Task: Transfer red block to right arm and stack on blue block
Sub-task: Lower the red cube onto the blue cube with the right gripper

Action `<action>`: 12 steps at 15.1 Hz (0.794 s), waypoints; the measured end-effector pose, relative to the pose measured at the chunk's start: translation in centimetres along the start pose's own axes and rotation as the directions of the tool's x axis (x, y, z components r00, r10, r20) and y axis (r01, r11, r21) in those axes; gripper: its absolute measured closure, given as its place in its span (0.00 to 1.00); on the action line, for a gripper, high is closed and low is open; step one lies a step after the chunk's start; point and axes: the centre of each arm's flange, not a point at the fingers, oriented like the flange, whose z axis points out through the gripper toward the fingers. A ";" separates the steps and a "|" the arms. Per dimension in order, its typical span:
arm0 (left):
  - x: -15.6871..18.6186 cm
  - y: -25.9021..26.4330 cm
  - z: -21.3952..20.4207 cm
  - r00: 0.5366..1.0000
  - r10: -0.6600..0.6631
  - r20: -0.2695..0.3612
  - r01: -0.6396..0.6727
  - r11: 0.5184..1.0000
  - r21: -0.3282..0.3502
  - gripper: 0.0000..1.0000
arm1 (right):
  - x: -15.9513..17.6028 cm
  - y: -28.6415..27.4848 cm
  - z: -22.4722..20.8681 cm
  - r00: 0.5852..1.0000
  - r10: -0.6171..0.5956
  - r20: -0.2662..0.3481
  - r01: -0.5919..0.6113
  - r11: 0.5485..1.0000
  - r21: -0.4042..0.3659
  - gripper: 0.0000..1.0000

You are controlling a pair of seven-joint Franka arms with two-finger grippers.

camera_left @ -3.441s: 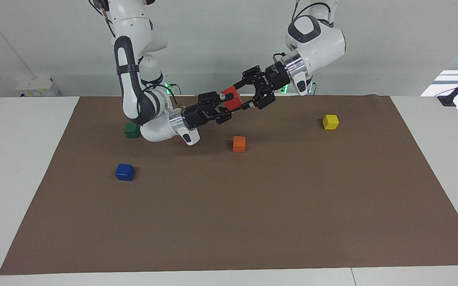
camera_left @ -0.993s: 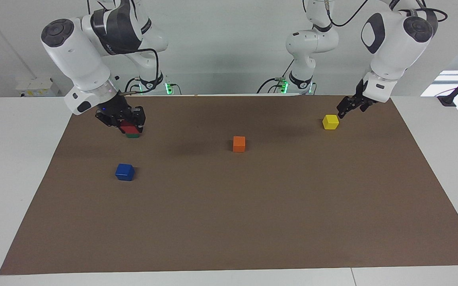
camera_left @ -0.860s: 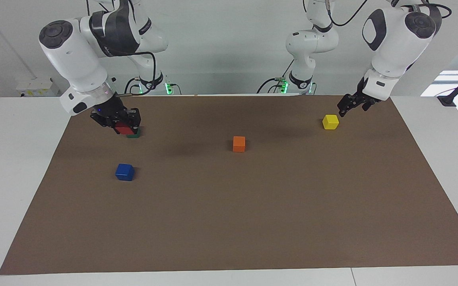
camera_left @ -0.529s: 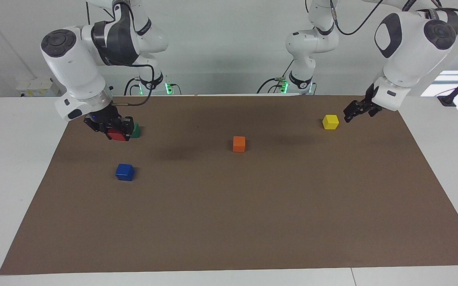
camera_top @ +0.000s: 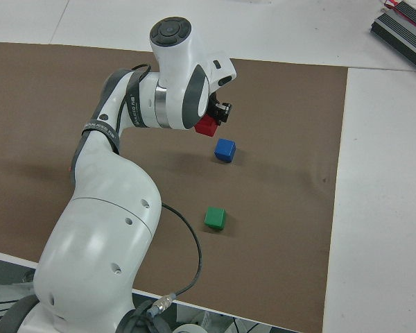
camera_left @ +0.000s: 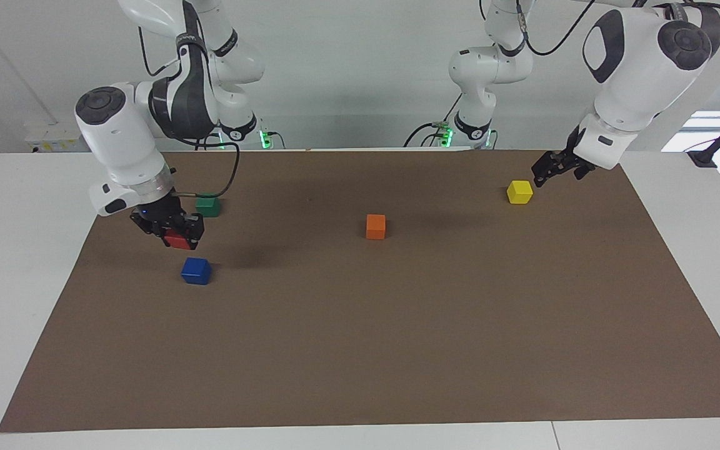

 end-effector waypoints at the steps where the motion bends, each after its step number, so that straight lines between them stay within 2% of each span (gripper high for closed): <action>1: -0.3 -0.3 0.4 1.000 -0.005 0.007 0.005 1.000 0.002 0.00 | -0.1 0.0 0.6 1.000 0.000 -0.005 0.000 1.000 0.001 0.45; 7: 0.0 -1.8 1.1 0.999 -0.032 -0.006 0.032 0.999 -0.005 0.00 | 0.6 2.5 3.9 0.999 0.042 -0.016 -0.042 0.999 -0.001 0.45; 12: -0.3 0.1 0.9 1.000 0.004 -0.019 -0.004 1.000 -0.001 0.00 | 1.1 3.2 7.0 0.998 0.056 0.004 -0.056 0.998 -0.006 0.45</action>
